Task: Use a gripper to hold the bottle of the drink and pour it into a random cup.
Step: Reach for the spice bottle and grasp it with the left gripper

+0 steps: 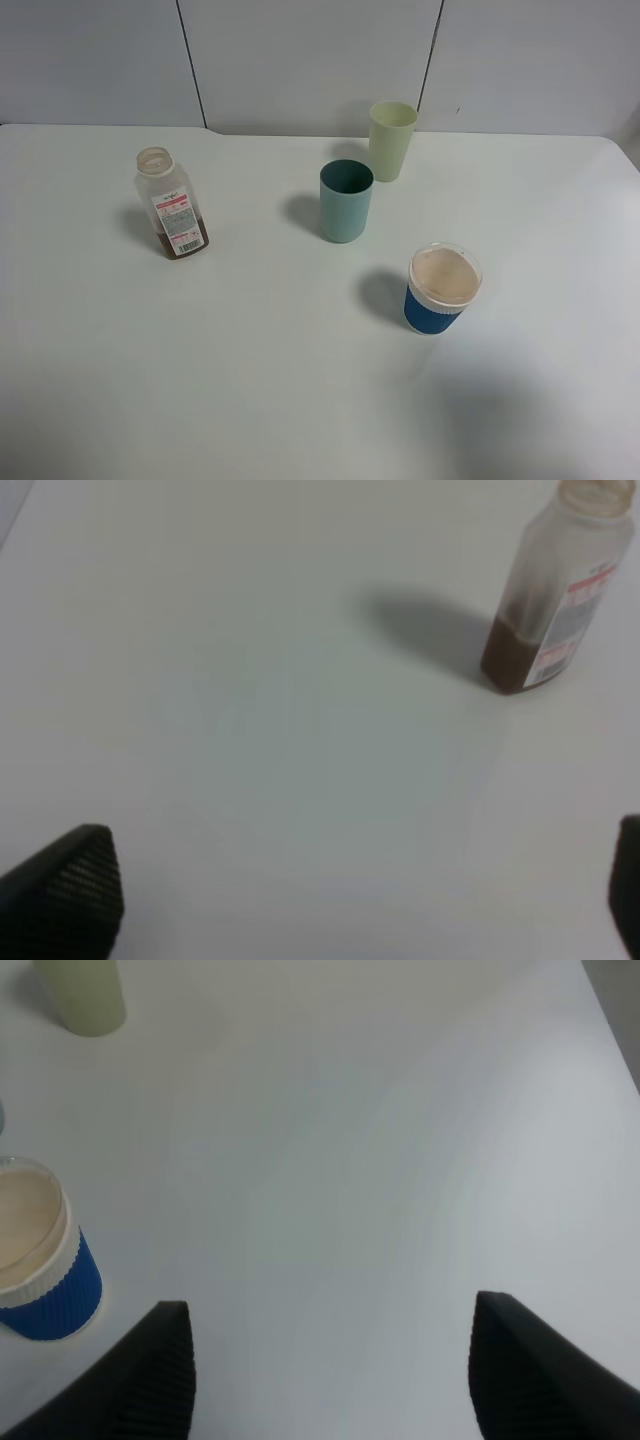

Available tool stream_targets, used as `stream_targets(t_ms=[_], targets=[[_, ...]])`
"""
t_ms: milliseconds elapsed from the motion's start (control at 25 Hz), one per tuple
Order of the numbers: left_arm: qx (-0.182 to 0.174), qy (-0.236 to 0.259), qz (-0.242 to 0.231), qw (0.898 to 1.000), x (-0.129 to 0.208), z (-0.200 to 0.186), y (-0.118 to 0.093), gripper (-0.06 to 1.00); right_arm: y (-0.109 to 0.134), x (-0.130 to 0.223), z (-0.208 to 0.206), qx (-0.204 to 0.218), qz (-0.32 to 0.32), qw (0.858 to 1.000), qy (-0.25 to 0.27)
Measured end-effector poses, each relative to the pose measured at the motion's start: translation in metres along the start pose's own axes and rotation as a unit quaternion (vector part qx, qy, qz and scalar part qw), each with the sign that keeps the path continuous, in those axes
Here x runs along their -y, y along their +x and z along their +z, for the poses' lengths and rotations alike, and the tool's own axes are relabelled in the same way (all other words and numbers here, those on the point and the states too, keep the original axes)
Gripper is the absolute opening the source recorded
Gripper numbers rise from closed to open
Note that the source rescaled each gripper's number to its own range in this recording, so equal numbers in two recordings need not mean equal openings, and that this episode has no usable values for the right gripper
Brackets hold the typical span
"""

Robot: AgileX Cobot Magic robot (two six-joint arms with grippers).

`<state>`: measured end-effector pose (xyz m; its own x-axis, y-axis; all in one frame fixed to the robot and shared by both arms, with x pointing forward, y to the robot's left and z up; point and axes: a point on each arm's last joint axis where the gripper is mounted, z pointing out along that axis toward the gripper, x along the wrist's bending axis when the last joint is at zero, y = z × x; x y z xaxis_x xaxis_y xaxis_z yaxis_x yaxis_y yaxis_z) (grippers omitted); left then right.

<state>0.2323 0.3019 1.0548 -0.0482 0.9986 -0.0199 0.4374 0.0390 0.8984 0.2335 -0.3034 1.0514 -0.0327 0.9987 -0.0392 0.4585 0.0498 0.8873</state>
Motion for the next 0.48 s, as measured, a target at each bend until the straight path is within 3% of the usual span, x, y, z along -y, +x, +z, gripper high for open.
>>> stream_targets(t_ms=[480], targets=[[0.000,0.000,0.000,1.000,0.0000,0.0000,0.0000,0.98,0.0000,0.0000,0.0000,0.000,0.000,1.000,0.000]])
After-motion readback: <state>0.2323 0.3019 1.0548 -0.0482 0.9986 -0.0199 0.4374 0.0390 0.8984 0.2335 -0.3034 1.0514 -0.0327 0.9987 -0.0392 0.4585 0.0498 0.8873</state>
